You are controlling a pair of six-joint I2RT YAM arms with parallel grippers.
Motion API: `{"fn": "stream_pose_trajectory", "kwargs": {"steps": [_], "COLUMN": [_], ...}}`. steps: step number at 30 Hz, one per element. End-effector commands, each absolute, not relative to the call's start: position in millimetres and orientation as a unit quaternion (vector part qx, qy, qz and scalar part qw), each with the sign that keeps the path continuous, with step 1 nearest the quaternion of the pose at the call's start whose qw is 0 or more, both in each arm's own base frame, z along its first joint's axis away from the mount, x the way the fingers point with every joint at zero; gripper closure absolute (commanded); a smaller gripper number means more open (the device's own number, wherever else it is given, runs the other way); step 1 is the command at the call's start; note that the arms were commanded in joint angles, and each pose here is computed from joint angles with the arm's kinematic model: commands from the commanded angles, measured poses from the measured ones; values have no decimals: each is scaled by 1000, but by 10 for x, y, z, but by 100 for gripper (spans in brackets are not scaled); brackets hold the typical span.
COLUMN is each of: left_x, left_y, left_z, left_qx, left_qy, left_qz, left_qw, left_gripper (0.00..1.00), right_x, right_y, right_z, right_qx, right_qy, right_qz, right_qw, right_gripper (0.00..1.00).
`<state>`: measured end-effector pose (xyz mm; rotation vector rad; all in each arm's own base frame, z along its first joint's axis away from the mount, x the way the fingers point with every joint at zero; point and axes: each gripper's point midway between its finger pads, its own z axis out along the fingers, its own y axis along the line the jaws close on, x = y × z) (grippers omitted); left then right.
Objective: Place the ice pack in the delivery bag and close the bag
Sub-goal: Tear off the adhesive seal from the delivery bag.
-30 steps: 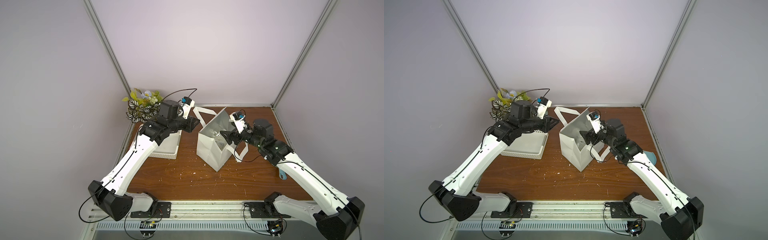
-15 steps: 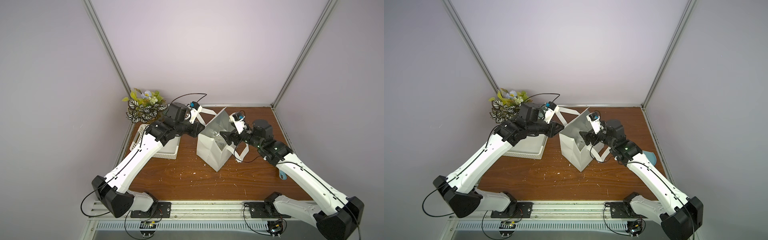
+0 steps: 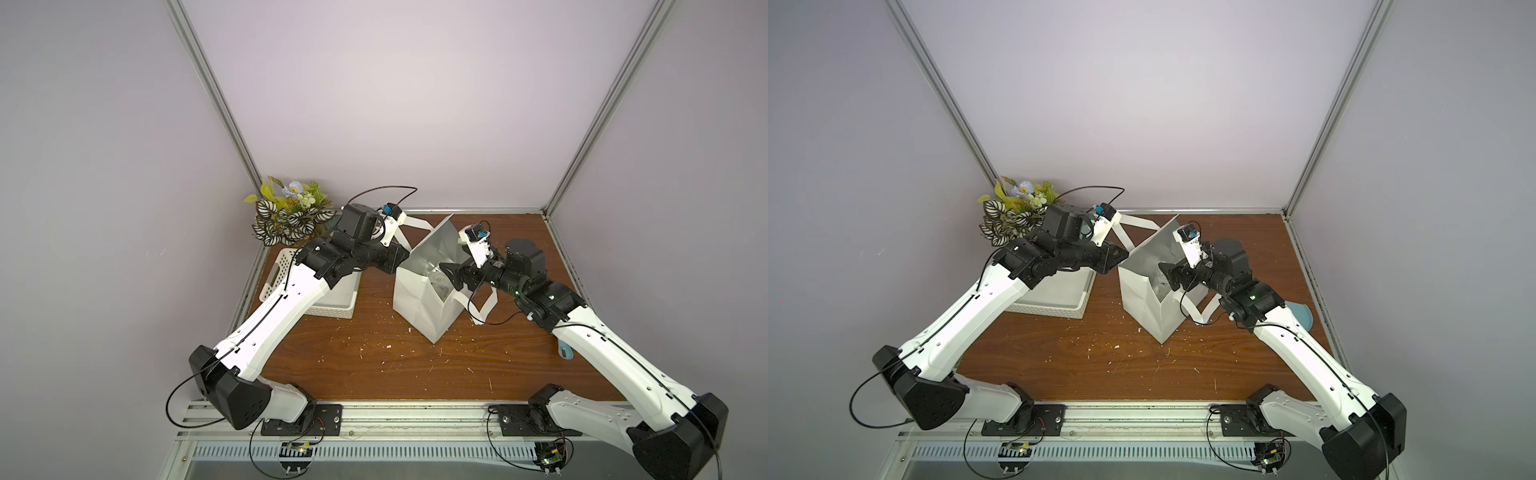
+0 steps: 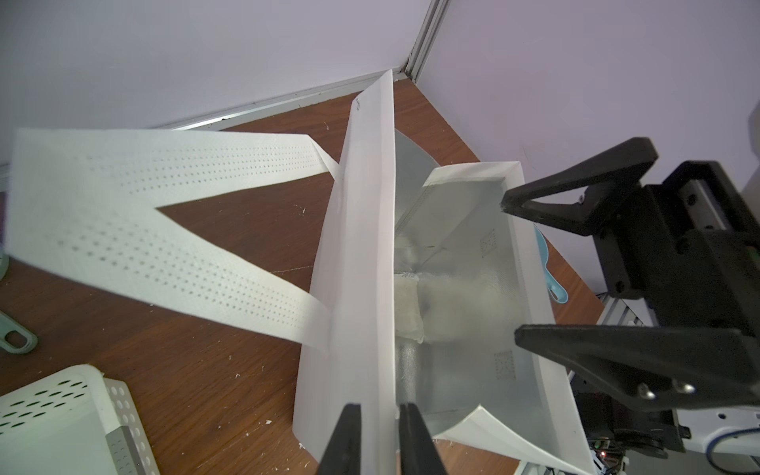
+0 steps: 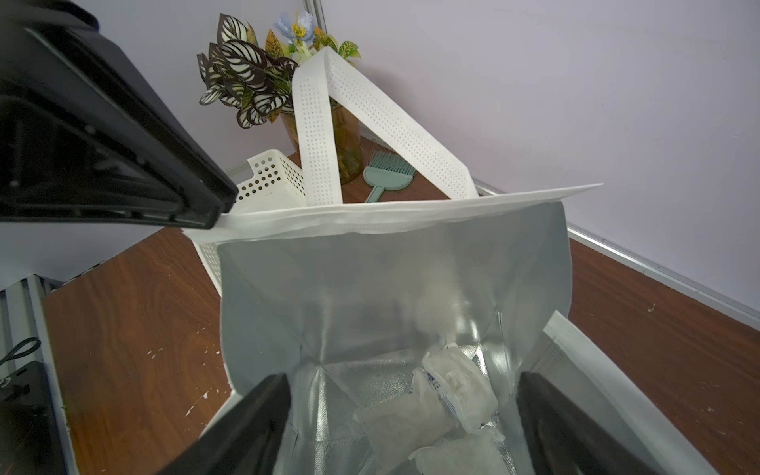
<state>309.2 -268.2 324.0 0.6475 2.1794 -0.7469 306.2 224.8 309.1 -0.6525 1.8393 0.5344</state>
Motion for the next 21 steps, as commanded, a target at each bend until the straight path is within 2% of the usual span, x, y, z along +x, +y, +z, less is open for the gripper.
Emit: {"fn": "stream_pose_trajectory", "kwargs": {"steps": [1, 7, 12, 14, 20, 21], "left_x": [3050, 3023, 3031, 3039, 3023, 3023], "left_y": [-2683, -2686, -2668, -2662, -2671, -2669], "left_z": [3333, 3253, 3234, 3230, 3170, 3159], "left_qx": [261, 265, 263, 262, 265, 266], "left_qy": [842, 846, 848, 849, 851, 851], "left_qz": [-289, -289, -283, -280, -281, -281], "left_qw": [374, 363, 362, 364, 356, 355], "left_gripper": [81, 80, 83, 88, 88, 90], "right_x": [3051, 3055, 3054, 3049, 3039, 3036], "right_y": [2297, 2301, 2302, 2309, 2318, 2321], "right_z": [3288, 3314, 3327, 3326, 3343, 3361], "right_qx": [-281, -281, -282, -283, -285, -285], "right_qy": [749, 748, 747, 747, 745, 743], "right_qz": [235, 235, 236, 238, 239, 240], "right_qw": [552, 554, 554, 553, 555, 557], "right_gripper": [7, 7, 7, 7, 7, 7]}}
